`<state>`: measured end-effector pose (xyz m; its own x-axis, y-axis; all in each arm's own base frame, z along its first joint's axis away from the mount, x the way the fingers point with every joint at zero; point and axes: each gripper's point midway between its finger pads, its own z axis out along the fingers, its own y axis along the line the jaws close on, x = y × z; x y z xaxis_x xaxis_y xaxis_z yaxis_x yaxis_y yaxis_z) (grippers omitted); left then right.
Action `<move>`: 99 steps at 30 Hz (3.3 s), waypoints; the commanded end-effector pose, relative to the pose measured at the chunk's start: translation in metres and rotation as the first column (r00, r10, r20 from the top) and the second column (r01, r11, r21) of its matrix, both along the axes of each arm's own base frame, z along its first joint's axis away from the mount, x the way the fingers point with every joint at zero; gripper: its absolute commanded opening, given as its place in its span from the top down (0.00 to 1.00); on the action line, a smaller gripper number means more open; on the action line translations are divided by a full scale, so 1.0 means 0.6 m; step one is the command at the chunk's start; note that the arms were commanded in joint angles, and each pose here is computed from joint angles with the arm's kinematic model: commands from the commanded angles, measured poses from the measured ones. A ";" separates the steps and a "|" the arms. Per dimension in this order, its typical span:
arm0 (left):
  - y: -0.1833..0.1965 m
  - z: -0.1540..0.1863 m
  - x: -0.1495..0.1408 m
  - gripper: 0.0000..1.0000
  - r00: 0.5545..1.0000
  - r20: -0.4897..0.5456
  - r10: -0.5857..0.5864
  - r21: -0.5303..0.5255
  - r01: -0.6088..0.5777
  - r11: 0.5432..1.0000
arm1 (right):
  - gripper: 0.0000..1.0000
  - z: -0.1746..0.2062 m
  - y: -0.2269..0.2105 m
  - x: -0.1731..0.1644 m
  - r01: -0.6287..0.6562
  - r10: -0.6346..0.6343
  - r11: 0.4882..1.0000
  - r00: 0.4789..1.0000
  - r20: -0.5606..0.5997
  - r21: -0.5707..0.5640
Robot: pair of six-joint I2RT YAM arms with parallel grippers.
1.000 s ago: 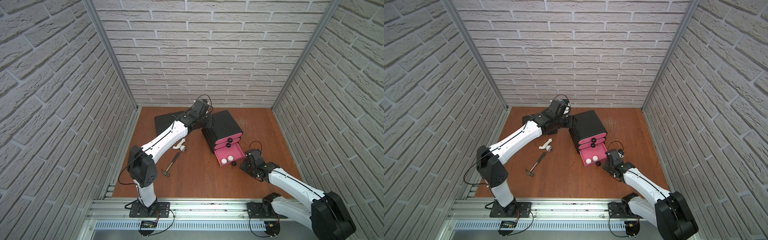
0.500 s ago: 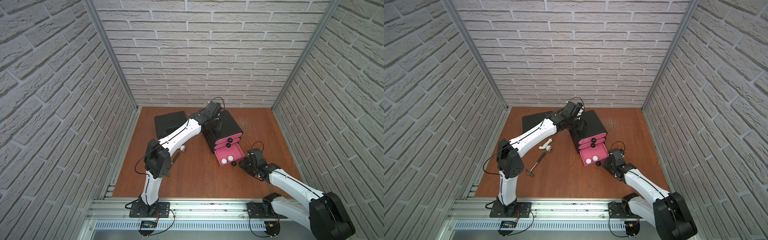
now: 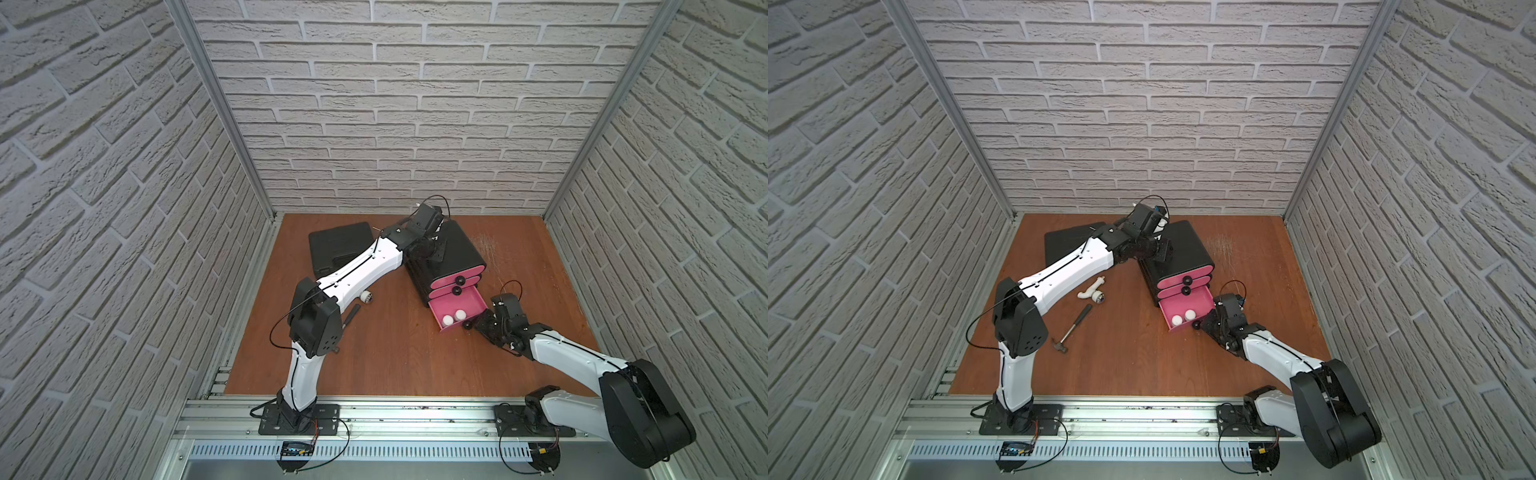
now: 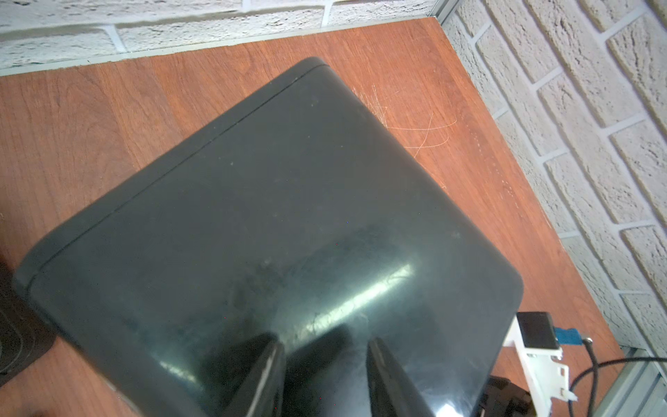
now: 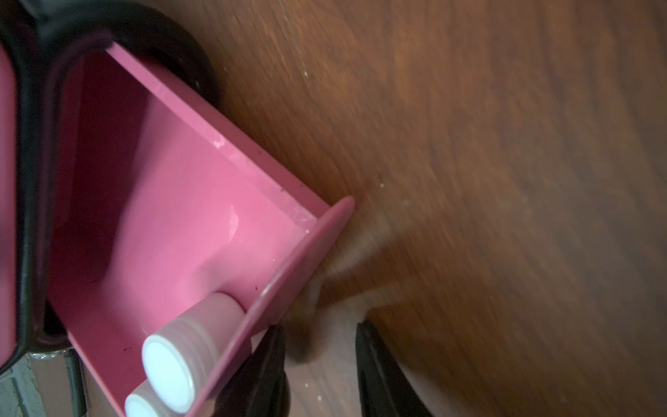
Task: Put the paint cans in the drawer according to color
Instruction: Close the drawer in the storage box, then adjust the storage box at the center of the board.
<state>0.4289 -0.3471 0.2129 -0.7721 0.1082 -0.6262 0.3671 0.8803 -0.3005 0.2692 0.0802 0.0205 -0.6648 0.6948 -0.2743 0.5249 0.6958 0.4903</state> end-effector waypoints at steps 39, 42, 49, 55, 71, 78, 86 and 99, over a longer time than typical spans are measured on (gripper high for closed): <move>0.032 -0.068 -0.032 0.58 0.993 -0.120 -0.001 0.065 0.009 0.998 | 0.59 0.022 0.062 0.147 0.056 -0.106 0.955 0.982 0.158 0.291; 0.033 -0.071 -0.032 0.58 0.993 -0.122 0.001 0.068 0.008 0.998 | 0.58 0.022 0.068 0.155 0.055 -0.112 0.947 0.980 0.164 0.316; 0.035 -0.068 -0.029 0.58 0.993 -0.118 0.005 0.068 0.003 0.998 | 0.57 0.016 0.066 0.154 0.061 -0.114 0.948 0.981 0.154 0.311; 0.037 -0.049 -0.025 0.57 0.996 -0.087 0.009 0.057 -0.004 0.998 | 0.57 0.024 0.033 0.117 0.080 -0.109 0.972 0.986 0.126 0.220; 0.164 0.132 -0.043 0.51 0.943 0.199 0.266 -0.048 -0.262 0.964 | 0.55 0.113 -0.132 0.104 0.145 -0.138 0.988 0.985 0.104 -0.062; 0.321 0.083 -0.113 0.50 0.840 0.157 0.520 -0.043 -0.520 0.853 | 0.55 0.116 -0.115 0.193 -0.015 0.015 1.000 0.998 0.055 0.009; 0.428 0.009 -0.181 0.49 0.752 0.058 0.657 -0.028 -0.657 0.754 | 0.52 0.100 -0.077 0.247 -0.152 0.149 0.985 0.988 0.039 0.077; 0.489 -0.022 -0.201 0.49 0.690 0.047 0.722 0.019 -0.724 0.690 | 0.52 0.095 -0.009 0.219 -0.297 0.294 0.951 0.954 0.053 0.082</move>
<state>0.3120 -0.0651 0.2008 -0.6237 -0.4365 -0.6484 -0.3482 0.8979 -0.2695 0.4109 0.0529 0.0686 -0.7964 0.5554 -0.2392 0.3607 0.7537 0.5494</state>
